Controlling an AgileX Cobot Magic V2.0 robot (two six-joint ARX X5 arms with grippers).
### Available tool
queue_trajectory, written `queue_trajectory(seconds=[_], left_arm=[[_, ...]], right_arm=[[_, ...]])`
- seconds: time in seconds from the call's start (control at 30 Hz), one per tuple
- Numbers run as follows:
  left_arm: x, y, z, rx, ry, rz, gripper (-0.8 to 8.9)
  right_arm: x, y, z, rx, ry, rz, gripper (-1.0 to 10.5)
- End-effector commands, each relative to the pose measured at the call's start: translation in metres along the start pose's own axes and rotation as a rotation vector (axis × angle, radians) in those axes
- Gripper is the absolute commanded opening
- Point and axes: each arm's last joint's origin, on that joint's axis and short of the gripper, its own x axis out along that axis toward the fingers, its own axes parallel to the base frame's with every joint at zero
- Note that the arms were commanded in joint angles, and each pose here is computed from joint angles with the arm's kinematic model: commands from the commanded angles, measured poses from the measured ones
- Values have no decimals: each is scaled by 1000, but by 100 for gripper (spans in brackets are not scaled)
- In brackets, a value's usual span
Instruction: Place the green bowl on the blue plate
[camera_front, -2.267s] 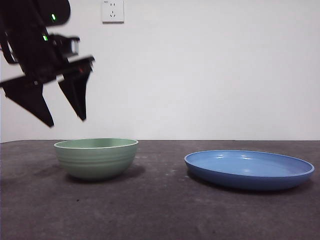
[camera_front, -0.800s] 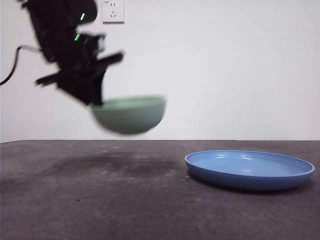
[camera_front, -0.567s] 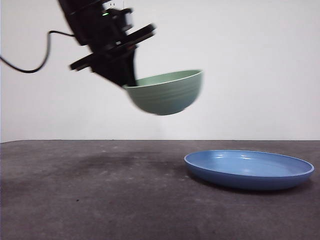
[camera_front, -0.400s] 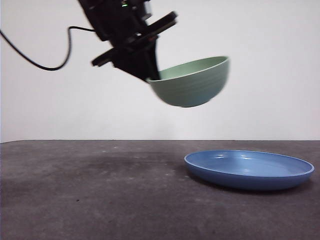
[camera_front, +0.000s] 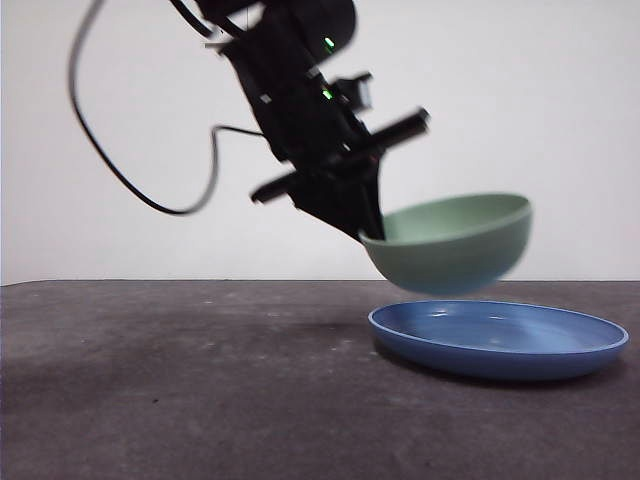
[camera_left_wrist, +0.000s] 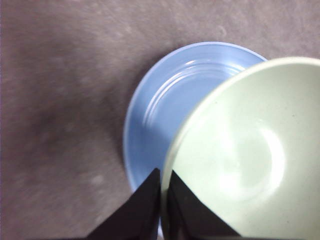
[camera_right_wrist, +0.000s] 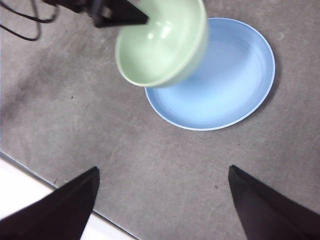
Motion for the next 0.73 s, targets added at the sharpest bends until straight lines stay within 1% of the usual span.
queue_trajectory(seconds=[0.03, 0.17, 0.3, 0.5, 0.53, 0.57, 0.67, 0.73], left_arm=[[17, -12, 7, 13, 6, -17, 12], [38, -19, 9, 24, 40, -19, 12], [55, -21, 8, 30, 64, 13, 12], [64, -21, 6, 30, 91, 25, 12], [64, -22, 5, 32, 90, 23, 30], [64, -23, 5, 34, 90, 21, 68], [64, -23, 4, 33, 110, 26, 256], [63, -24, 3, 33, 115, 25, 264]], right_arm=[[-4, 2, 4, -3, -22, 2, 415], [-4, 2, 4, -2, -21, 2, 415], [-4, 2, 4, 1, -21, 2, 415], [-4, 2, 4, 5, -21, 2, 415], [-4, 2, 4, 5, -21, 2, 415], [-4, 2, 4, 5, -21, 2, 415], [-4, 2, 4, 5, -21, 2, 415], [-4, 2, 4, 5, -21, 2, 415]])
